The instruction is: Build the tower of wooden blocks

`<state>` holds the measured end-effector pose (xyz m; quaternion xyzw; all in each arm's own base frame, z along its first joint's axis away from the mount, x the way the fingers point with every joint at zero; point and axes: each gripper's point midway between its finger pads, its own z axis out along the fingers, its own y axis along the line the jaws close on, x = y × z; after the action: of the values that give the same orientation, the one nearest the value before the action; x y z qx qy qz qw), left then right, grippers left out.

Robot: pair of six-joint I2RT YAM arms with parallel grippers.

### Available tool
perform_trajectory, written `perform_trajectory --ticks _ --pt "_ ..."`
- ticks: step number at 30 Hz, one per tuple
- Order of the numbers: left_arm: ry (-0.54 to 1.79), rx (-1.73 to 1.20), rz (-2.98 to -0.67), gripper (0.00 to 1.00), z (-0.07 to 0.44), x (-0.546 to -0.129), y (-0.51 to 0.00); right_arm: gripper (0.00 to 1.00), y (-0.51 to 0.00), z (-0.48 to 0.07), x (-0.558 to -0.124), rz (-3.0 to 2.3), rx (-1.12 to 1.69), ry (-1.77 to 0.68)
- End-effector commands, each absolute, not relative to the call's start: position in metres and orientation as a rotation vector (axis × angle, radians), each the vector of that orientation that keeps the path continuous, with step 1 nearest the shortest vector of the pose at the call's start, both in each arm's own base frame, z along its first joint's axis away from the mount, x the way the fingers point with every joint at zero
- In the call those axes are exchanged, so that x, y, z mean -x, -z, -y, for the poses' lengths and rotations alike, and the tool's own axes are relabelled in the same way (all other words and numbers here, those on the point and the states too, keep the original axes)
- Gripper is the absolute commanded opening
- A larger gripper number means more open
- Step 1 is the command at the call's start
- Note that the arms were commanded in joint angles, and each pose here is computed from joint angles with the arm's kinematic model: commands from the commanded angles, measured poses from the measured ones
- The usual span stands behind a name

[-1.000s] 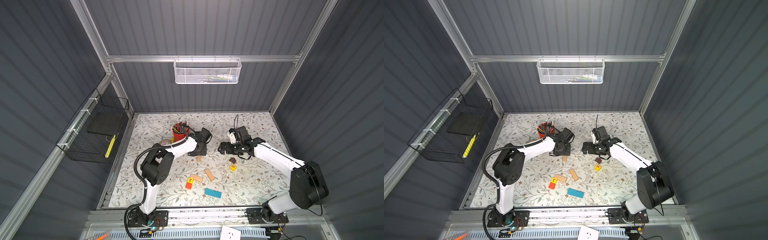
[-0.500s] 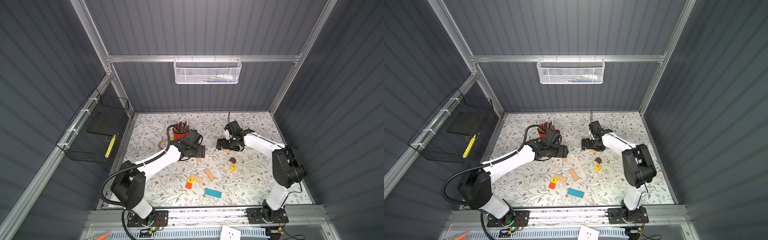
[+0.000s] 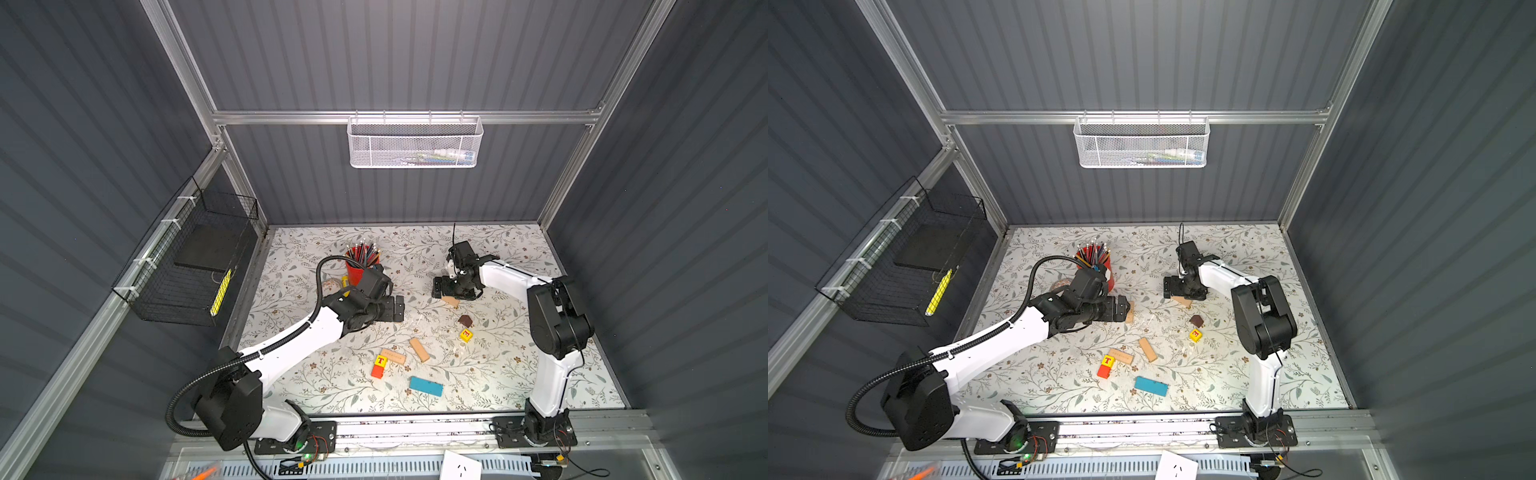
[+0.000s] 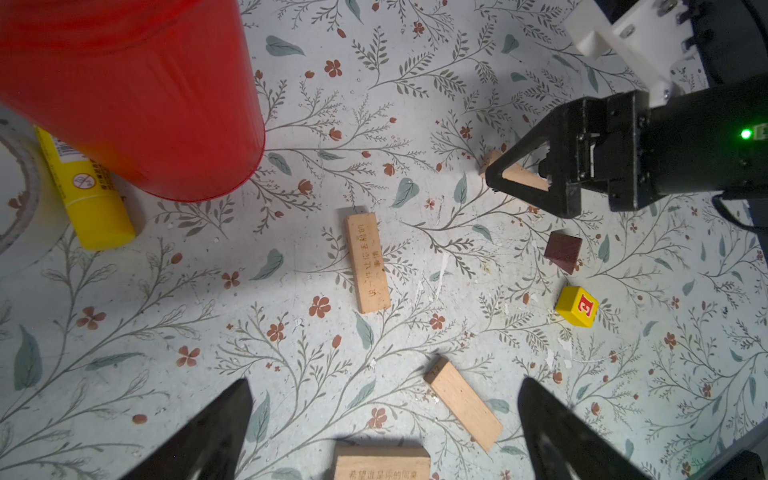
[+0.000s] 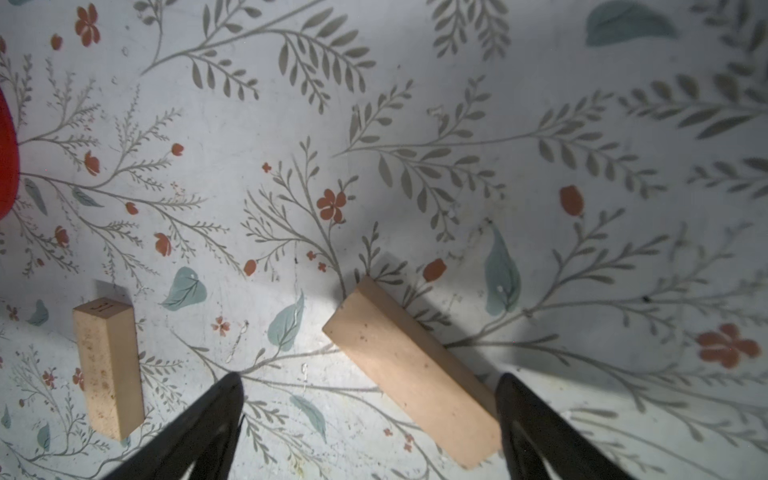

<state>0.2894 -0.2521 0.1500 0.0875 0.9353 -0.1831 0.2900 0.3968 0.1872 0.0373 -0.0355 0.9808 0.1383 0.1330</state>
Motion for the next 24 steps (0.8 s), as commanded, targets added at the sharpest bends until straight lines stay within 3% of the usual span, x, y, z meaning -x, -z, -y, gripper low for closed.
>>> perform_trajectory --ticks 1,11,17,24 --pt "0.466 -0.183 -2.48 1.0 0.247 -0.291 -0.151 0.94 -0.038 -0.194 -0.396 -2.849 0.116 -0.441" --pt "0.429 -0.126 -2.475 1.0 0.237 -0.292 -0.152 0.87 -0.042 -0.2 -0.369 -2.871 0.126 -0.463" --pt "0.435 -0.1 -2.471 1.0 0.236 -0.291 -0.15 0.84 -0.046 -0.196 -0.362 -2.868 0.1 -0.336" --pt "0.439 -0.071 -2.455 1.0 0.233 -0.292 -0.151 0.74 -0.037 -0.19 -0.375 -2.866 0.173 -0.206"
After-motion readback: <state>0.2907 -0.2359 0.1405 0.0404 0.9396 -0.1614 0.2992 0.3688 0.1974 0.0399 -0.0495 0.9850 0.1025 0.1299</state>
